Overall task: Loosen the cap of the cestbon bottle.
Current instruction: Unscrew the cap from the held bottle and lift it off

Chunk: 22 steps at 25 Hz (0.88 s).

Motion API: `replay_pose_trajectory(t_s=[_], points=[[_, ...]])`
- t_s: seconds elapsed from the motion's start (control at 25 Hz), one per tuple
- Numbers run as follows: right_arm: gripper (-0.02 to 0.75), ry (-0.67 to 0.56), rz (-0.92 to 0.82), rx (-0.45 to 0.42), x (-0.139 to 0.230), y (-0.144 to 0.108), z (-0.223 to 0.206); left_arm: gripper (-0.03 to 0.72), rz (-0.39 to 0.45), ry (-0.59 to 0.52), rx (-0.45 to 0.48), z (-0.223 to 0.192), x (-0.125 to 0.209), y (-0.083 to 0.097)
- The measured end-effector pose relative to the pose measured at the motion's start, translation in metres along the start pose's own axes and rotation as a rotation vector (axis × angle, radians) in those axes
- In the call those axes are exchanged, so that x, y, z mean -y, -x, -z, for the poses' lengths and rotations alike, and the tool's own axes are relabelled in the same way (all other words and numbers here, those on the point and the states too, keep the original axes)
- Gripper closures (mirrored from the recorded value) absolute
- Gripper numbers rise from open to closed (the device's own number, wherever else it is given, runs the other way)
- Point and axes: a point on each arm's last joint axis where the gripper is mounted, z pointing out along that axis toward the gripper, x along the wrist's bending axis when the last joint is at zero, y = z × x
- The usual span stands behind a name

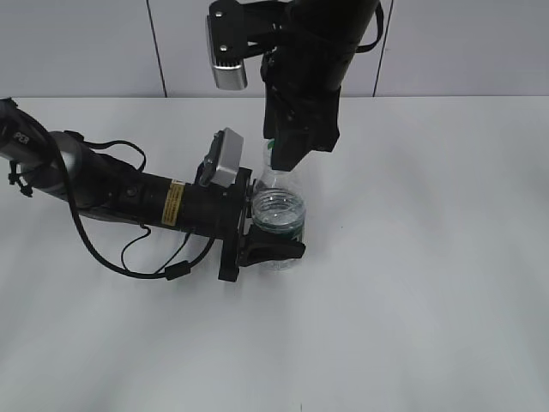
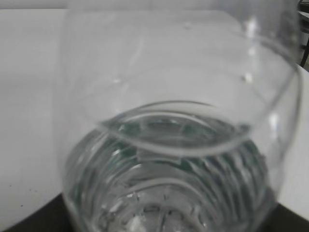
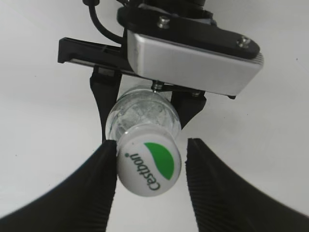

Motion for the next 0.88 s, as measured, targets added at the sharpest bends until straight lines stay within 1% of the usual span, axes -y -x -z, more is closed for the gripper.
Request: replay_pose_trajectory(t_s=[0.12, 0.24, 0.4, 0.6, 0.76, 0.88], points=[[0.336, 0.003, -0.002, 0.000, 0.000, 0.000, 0.000, 0.278, -0.001, 0.000, 0.002, 0.000, 0.000, 0.000], [0.320, 0.003, -0.012, 0.001, 0.000, 0.000, 0.000, 0.278, -0.001, 0.000, 0.004, 0.000, 0.000, 0.000], [0.318, 0.006, -0.043, 0.009, -0.001, 0.000, 0.004, 0.278, -0.001, 0.001, 0.005, 0.000, 0.000, 0.000], [0.318, 0.025, -0.108, 0.044, -0.004, -0.004, 0.022, 0.279, -0.001, 0.001, 0.005, 0.000, 0.000, 0.000], [0.318, 0.040, -0.207, 0.064, -0.007, -0.005, 0.032, 0.279, -0.001, 0.001, 0.005, 0.000, 0.000, 0.000], [0.318, 0.056, -0.354, 0.077, -0.008, -0.004, 0.037, 0.279, -0.001, 0.001, 0.005, 0.000, 0.000, 0.000]])
